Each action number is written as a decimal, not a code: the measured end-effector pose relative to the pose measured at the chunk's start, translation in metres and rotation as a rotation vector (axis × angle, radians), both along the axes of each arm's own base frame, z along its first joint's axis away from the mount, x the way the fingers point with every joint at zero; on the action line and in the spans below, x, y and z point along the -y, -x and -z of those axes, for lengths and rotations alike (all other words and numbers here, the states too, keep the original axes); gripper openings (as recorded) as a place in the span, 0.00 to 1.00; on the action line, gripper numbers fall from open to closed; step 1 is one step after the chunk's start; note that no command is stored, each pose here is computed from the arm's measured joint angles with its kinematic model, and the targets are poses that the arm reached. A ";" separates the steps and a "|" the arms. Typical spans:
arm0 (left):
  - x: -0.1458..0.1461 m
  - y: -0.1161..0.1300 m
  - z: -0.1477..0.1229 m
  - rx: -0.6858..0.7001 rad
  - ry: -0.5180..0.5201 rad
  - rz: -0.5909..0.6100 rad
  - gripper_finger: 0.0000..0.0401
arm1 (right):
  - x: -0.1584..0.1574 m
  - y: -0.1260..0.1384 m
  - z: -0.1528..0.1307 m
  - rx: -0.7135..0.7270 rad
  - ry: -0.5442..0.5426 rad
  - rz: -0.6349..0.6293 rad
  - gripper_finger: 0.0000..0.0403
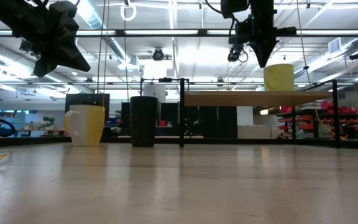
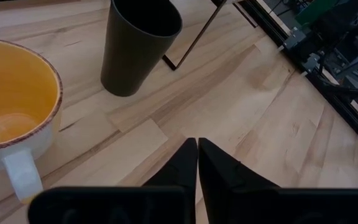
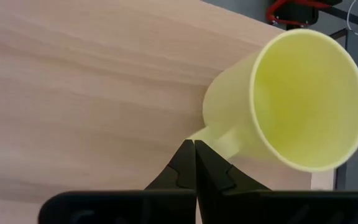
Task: Stack small to large cups/mugs on shelf
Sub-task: Put the yellow mug on the shelf
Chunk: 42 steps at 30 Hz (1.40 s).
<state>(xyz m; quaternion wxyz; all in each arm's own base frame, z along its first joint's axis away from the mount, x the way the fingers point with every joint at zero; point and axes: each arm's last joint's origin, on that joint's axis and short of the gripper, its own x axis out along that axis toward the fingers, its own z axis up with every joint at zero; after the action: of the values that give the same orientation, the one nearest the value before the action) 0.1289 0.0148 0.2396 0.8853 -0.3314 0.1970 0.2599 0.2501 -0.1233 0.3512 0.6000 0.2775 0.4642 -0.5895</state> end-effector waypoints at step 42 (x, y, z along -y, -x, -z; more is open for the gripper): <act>0.000 0.000 0.000 -0.003 0.000 0.001 0.04 | -0.012 0.000 0.019 -0.028 -0.039 0.038 0.00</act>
<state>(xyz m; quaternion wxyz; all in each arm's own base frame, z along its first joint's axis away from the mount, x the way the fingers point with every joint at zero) 0.1288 0.0147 0.2393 0.8852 -0.3307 0.1986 0.2600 0.2496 -0.1118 0.3321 0.5767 0.2896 0.4786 -0.5954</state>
